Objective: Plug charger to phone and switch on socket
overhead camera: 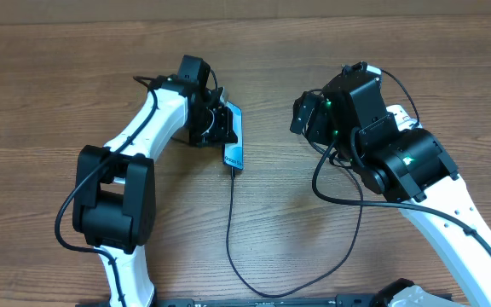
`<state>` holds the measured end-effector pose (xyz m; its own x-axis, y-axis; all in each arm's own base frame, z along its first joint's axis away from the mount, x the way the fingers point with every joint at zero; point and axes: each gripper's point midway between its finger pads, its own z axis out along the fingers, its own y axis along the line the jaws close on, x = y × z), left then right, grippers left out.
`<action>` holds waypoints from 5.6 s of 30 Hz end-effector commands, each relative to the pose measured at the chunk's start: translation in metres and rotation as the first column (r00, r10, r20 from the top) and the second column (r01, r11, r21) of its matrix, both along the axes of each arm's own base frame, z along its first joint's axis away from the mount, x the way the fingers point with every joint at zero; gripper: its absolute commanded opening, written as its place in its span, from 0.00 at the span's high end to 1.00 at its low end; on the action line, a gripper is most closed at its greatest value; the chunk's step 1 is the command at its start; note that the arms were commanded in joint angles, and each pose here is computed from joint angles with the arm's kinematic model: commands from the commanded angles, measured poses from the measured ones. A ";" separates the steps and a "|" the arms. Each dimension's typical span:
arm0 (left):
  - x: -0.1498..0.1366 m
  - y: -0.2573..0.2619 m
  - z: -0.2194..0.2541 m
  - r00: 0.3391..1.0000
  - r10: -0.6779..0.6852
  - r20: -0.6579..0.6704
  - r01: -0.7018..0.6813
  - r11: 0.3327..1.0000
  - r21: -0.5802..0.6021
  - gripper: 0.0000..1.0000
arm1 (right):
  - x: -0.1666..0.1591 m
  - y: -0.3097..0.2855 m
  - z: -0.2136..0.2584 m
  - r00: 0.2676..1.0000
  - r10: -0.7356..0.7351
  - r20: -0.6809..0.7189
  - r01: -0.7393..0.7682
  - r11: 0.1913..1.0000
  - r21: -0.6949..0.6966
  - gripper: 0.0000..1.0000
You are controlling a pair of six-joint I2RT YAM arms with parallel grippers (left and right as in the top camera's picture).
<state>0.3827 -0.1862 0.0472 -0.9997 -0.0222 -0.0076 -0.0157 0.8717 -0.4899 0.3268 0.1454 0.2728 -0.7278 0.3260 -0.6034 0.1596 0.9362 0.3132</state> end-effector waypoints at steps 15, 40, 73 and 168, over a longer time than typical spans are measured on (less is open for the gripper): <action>-0.004 -0.007 -0.016 1.000 0.015 0.013 -0.015 1.000 -0.028 0.89 | 0.010 0.004 -0.019 0.998 -0.009 -0.062 0.007 1.000 -0.027 0.00; -0.002 0.044 -0.028 0.997 0.071 0.020 -0.074 0.966 0.247 0.00 | 0.010 0.001 -0.029 0.995 -0.020 -0.098 0.015 0.999 -0.048 0.00; 0.006 0.132 0.265 0.699 0.258 0.667 -0.506 0.838 0.206 0.00 | 0.019 -0.319 -0.122 0.616 -0.733 -0.288 0.713 0.675 -0.193 0.00; 0.006 0.132 0.265 0.699 0.258 0.666 -0.506 0.837 0.207 0.00 | 0.026 -0.318 -0.260 0.730 -0.452 -0.513 0.468 0.877 -0.106 0.00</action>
